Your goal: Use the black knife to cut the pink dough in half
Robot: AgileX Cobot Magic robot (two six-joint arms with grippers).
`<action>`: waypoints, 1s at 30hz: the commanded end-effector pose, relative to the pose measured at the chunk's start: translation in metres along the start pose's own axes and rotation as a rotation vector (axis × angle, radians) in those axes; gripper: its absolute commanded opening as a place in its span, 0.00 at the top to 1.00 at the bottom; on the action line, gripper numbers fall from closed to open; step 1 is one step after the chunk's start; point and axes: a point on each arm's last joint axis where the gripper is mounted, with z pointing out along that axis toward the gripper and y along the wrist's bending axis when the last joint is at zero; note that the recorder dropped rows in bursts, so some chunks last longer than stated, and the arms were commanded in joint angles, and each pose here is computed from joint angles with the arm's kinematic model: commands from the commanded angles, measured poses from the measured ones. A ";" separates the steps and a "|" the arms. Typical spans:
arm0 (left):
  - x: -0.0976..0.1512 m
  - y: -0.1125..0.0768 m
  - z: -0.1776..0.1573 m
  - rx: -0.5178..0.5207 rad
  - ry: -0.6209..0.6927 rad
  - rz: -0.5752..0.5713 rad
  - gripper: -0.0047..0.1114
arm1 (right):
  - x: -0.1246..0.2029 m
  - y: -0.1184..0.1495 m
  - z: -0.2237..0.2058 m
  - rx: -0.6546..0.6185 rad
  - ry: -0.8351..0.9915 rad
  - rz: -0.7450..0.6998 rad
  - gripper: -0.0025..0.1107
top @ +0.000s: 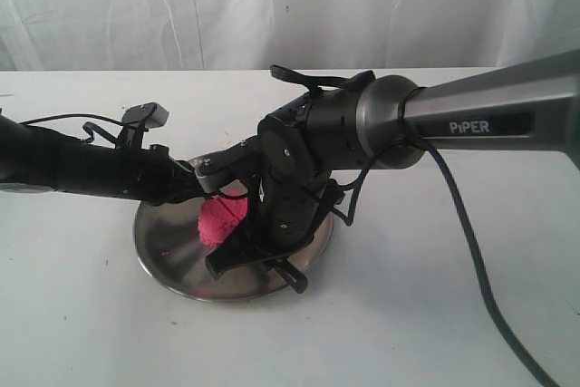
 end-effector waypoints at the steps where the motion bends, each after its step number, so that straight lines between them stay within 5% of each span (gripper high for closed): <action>1: 0.008 0.003 0.004 -0.010 0.037 0.004 0.96 | 0.001 -0.001 0.001 0.001 0.004 -0.009 0.98; 11: 0.008 0.002 0.003 -0.007 0.038 -0.001 0.96 | 0.001 -0.001 0.001 0.001 0.004 -0.009 0.98; 18: -0.023 -0.015 -0.019 -0.027 -0.041 0.079 0.96 | 0.001 -0.001 0.001 0.001 0.006 -0.007 0.98; 30: -0.023 -0.015 -0.019 -0.033 -0.040 0.069 0.96 | 0.004 -0.004 -0.008 0.030 0.032 0.012 0.98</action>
